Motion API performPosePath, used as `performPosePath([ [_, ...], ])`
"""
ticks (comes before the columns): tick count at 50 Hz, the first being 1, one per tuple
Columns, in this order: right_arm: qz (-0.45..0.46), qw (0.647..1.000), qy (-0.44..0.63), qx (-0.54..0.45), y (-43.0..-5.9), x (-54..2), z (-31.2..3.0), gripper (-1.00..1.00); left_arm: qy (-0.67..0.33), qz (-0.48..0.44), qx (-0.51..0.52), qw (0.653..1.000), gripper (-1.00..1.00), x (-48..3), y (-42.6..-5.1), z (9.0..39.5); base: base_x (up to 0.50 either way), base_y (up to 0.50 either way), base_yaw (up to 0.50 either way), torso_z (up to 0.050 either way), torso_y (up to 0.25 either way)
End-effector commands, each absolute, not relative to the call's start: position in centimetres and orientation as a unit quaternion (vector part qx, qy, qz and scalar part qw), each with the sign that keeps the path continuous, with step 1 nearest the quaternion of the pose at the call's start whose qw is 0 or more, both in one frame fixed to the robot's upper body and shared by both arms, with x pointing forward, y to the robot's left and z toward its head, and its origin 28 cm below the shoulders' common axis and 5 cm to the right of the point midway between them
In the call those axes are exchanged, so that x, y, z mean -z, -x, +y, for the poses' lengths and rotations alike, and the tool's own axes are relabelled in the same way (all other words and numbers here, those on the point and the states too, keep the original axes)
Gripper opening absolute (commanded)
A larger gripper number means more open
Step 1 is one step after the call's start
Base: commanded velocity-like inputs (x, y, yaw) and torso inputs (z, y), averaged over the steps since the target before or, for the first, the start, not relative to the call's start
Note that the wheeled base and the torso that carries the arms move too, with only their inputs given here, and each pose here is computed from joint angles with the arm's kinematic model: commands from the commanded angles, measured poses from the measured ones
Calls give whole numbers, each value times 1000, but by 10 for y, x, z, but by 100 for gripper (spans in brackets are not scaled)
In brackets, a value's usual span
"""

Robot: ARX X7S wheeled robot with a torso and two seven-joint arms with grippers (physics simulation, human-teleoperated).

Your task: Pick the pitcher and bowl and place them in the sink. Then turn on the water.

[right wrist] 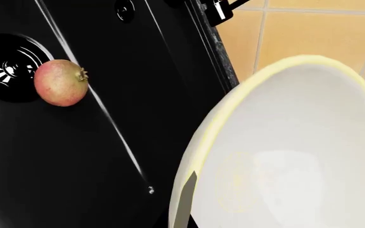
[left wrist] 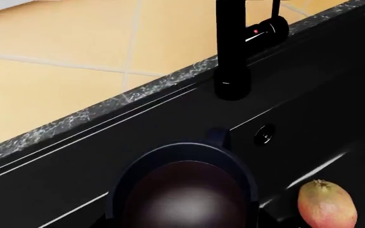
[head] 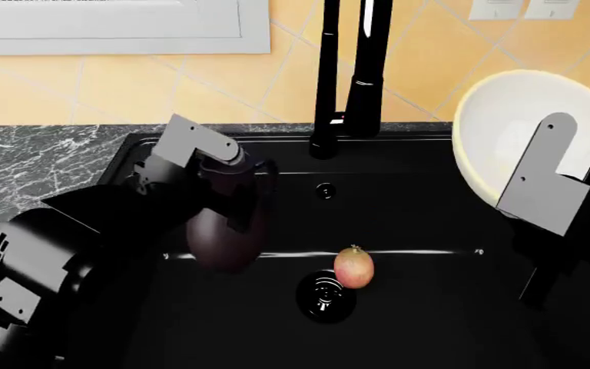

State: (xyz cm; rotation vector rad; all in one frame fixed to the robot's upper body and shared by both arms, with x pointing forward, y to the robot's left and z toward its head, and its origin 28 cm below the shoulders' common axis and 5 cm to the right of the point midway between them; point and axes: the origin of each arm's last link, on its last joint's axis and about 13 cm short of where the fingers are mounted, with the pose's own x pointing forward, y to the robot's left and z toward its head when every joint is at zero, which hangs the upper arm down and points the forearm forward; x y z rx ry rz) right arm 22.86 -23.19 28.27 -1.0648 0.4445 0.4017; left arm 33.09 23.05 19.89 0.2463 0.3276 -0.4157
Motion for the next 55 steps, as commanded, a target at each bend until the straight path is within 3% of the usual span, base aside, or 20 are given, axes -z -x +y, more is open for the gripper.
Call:
performPosePath([
  [1, 194, 822, 506, -174, -229, -287, -233, -100, -122, 157, 197, 960, -100, -196, -332, 229, 0, 0, 0, 0, 0],
  [55, 198, 824, 501, -174, -228, -281, -234, -100, -135, 231, 221, 938, -100, -136, -322, 220, 0, 0, 0, 1, 2],
])
